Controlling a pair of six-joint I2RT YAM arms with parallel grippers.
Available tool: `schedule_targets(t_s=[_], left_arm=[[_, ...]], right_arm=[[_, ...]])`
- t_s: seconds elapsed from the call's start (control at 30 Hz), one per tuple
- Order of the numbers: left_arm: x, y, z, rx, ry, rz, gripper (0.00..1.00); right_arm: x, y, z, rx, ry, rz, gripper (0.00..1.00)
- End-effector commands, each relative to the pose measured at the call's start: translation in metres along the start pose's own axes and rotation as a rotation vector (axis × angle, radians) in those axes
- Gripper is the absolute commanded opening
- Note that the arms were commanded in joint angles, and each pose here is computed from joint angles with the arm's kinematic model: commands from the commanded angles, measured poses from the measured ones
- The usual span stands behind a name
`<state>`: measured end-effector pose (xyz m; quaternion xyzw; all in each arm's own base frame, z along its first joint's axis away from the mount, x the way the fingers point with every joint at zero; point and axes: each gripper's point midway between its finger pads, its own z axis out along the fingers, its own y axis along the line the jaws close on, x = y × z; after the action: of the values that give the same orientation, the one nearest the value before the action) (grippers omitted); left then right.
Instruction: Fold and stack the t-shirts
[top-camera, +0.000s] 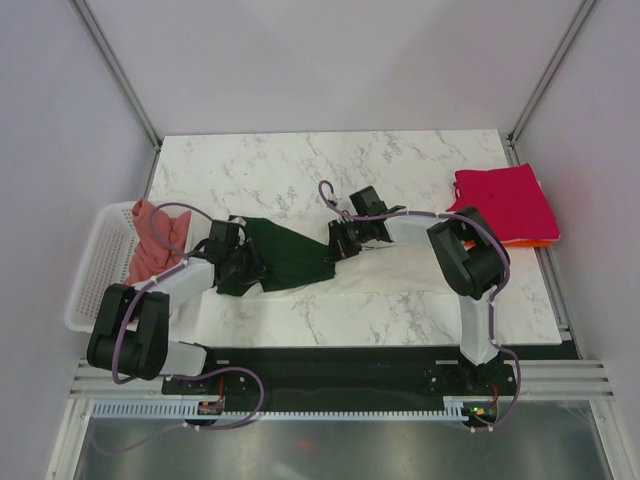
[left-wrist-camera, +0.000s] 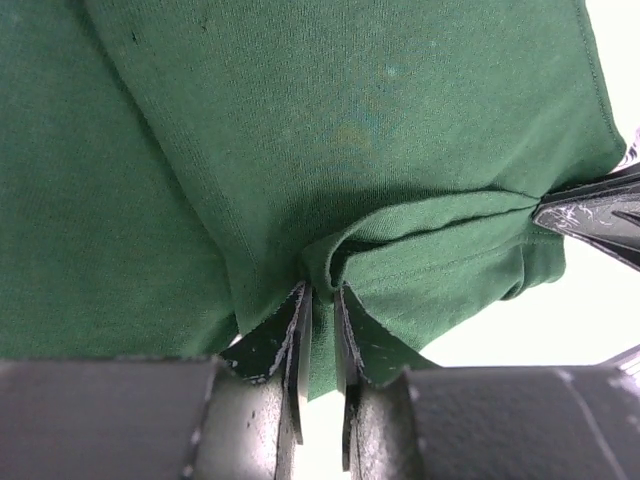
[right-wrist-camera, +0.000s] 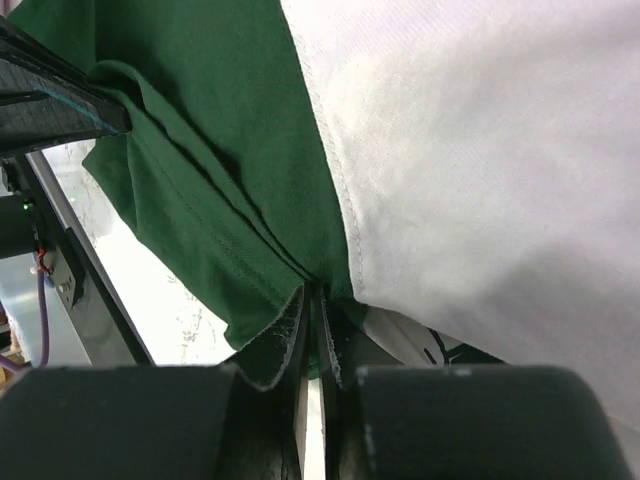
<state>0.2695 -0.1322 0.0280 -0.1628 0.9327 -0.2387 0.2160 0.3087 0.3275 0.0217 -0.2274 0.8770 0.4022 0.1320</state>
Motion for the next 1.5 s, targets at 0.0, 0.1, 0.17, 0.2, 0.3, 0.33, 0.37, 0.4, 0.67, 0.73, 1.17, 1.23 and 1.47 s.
schedule_targets(t_s=[0.0,0.1,0.17,0.2,0.3,0.33,0.37,0.4,0.67,0.73,1.17,1.23,1.47], left_arm=[[-0.006,0.000,-0.004,-0.013,-0.030,0.015,0.21],[-0.009,-0.004,-0.010,-0.008,-0.046,0.026,0.22],[-0.015,-0.008,-0.017,-0.003,-0.073,0.038,0.27],[-0.018,-0.011,-0.021,0.004,-0.083,0.043,0.29],[-0.021,-0.021,-0.036,0.032,-0.114,0.050,0.45],[-0.021,-0.023,-0.043,0.031,-0.128,0.049,0.56],[-0.021,-0.022,-0.047,0.023,-0.140,0.048,0.62],[-0.023,-0.020,-0.052,0.005,-0.155,0.037,0.67],[-0.010,-0.015,-0.089,0.073,-0.307,-0.061,0.85],[-0.008,-0.011,-0.090,0.075,-0.326,-0.099,0.85],[-0.015,-0.008,-0.114,0.081,-0.431,-0.074,0.83],[-0.015,-0.009,-0.114,0.080,-0.430,-0.076,0.83],[-0.019,-0.014,-0.114,0.080,-0.413,-0.060,0.82]], right_arm=[[0.017,-0.004,0.004,0.023,0.063,0.050,0.13],[0.018,0.002,-0.005,0.036,0.054,0.050,0.16],[0.014,0.012,-0.020,0.041,0.029,0.027,0.20],[0.012,0.016,-0.025,0.044,0.018,0.019,0.23],[0.004,0.028,-0.045,0.070,-0.021,-0.012,0.38],[0.001,0.030,-0.050,0.080,-0.032,-0.021,0.41],[-0.004,0.035,-0.057,0.086,-0.056,-0.042,0.43],[-0.005,0.035,-0.061,0.103,-0.059,-0.047,0.46],[-0.070,0.030,-0.070,0.215,-0.159,-0.184,0.54],[-0.084,0.030,-0.062,0.198,-0.152,-0.222,0.53],[-0.167,0.026,0.021,-0.061,-0.066,-0.287,0.79],[-0.161,0.021,0.033,-0.103,-0.044,-0.282,0.80],[-0.132,0.030,0.042,-0.318,0.036,-0.218,0.79]])
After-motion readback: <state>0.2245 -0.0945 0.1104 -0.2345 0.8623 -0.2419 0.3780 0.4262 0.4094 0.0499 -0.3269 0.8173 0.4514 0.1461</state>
